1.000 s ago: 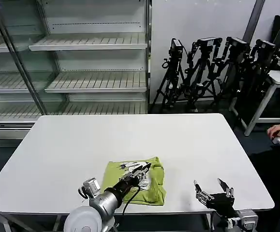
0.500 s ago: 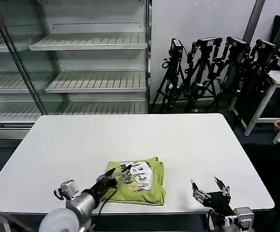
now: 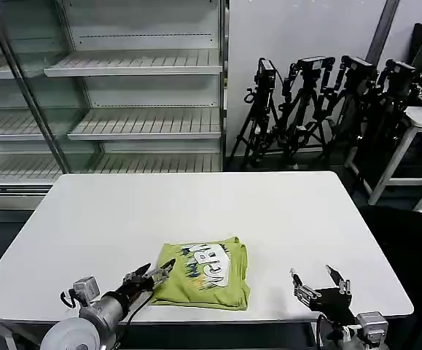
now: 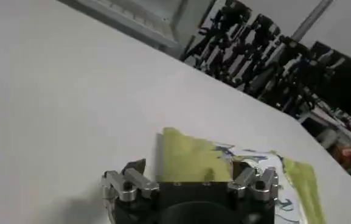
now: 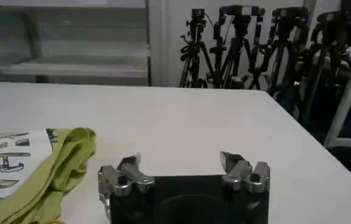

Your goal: Fold and organize the clothes.

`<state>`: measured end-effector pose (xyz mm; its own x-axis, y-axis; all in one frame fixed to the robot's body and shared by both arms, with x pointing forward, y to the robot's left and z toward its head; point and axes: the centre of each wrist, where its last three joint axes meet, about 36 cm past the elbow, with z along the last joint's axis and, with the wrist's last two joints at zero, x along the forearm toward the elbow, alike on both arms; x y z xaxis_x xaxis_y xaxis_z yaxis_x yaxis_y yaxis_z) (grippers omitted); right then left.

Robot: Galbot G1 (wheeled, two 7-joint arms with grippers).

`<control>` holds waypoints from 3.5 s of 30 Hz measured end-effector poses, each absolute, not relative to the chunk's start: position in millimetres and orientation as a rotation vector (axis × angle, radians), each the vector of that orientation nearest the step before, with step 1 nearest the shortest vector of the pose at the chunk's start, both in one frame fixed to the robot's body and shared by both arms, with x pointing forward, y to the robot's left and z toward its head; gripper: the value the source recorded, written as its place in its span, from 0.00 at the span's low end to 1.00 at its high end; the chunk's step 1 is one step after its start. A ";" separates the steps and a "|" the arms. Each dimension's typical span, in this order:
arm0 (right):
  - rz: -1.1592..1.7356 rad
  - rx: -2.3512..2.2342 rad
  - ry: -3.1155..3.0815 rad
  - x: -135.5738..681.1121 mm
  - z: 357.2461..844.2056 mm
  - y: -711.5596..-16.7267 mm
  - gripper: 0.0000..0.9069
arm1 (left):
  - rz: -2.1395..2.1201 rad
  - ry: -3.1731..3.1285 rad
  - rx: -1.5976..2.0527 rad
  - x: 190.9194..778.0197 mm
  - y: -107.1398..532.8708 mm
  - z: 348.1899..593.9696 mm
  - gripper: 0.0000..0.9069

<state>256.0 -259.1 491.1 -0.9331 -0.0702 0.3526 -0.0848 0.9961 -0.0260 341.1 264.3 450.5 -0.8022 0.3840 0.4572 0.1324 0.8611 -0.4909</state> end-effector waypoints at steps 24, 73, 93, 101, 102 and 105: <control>0.035 0.066 -2.786 242.7 498.6 -256.0 1.00 | 0.825 -2.405 -0.394 353.0 254.5 426.0 0.03; -0.092 0.125 -2.848 263.9 499.7 -241.7 1.00 | 0.034 -2.906 -0.112 339.8 431.8 599.8 0.03; -0.086 0.083 -2.864 247.2 503.8 -238.4 1.00 | -0.267 -2.707 -0.461 336.7 280.1 479.5 0.03; -0.081 0.066 -2.859 242.7 503.8 -236.1 1.00 | -0.074 -2.675 -0.535 358.2 228.8 461.1 0.03; -0.081 0.063 -2.857 242.1 503.5 -235.9 1.00 | -0.042 -2.673 -0.538 363.5 222.3 458.9 0.03; -0.079 0.057 -2.856 241.5 503.2 -236.0 1.00 | 0.055 -2.668 -0.550 379.4 203.5 454.4 0.03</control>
<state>241.5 -236.0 503.2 -0.9591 -0.0469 0.2791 -0.0315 0.9977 0.0597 379.4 203.5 454.4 -0.8362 0.3865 0.3892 0.3702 0.9212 -0.1194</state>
